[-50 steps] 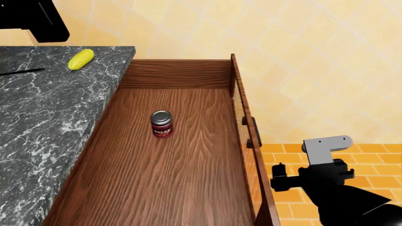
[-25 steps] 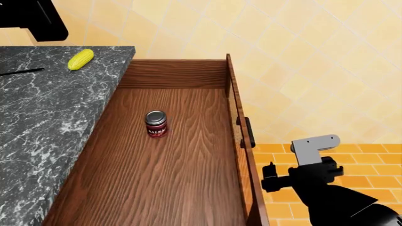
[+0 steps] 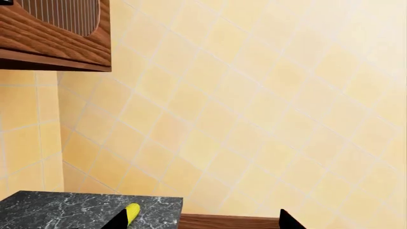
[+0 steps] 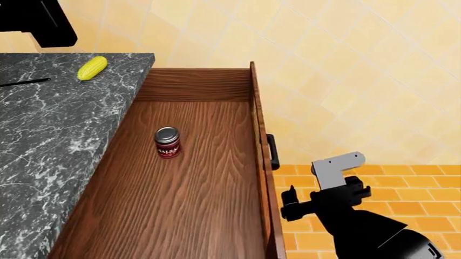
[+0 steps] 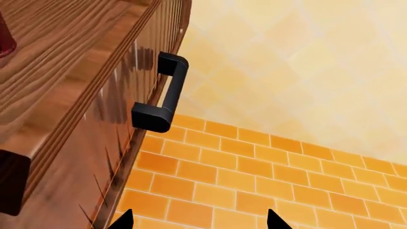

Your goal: Close the right drawer.

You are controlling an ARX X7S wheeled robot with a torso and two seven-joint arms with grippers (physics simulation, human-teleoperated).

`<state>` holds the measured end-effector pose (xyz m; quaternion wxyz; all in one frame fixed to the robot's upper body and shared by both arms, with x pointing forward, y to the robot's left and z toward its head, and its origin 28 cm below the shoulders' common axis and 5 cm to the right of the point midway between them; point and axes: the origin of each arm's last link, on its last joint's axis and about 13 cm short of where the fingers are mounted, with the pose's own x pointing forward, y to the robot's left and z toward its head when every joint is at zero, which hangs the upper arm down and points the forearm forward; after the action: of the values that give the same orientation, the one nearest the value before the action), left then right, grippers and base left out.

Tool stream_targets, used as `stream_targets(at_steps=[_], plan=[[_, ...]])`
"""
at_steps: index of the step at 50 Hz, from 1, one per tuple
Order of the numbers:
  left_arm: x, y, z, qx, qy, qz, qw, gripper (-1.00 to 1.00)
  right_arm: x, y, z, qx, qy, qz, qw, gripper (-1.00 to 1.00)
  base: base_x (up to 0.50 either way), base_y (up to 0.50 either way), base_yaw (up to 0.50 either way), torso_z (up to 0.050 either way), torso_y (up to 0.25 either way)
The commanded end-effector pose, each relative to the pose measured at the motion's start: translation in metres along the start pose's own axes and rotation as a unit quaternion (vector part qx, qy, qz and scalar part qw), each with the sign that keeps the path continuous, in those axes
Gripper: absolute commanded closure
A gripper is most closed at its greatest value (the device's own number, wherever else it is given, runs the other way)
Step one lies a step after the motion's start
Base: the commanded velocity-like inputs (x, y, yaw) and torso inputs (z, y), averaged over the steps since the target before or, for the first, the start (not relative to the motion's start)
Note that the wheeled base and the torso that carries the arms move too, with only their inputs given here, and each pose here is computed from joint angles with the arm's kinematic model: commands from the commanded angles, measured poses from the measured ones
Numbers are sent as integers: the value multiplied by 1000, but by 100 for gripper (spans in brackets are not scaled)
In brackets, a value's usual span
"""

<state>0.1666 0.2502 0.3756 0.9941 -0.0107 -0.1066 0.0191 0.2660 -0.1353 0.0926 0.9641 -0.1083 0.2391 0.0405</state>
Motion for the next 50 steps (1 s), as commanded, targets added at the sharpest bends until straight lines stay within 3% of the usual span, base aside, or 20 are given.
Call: stream_targets(at_steps=[1,50], plan=[[0,0,1,-1,0,0,1000,-100,-2,38,-12,29,39,98,994,-100,0,0,0,0,0],[-2,2,5,-6,-3,-1,1000,-100,7,107,18,16,26,170,985,-100,0,0,0,0,0]])
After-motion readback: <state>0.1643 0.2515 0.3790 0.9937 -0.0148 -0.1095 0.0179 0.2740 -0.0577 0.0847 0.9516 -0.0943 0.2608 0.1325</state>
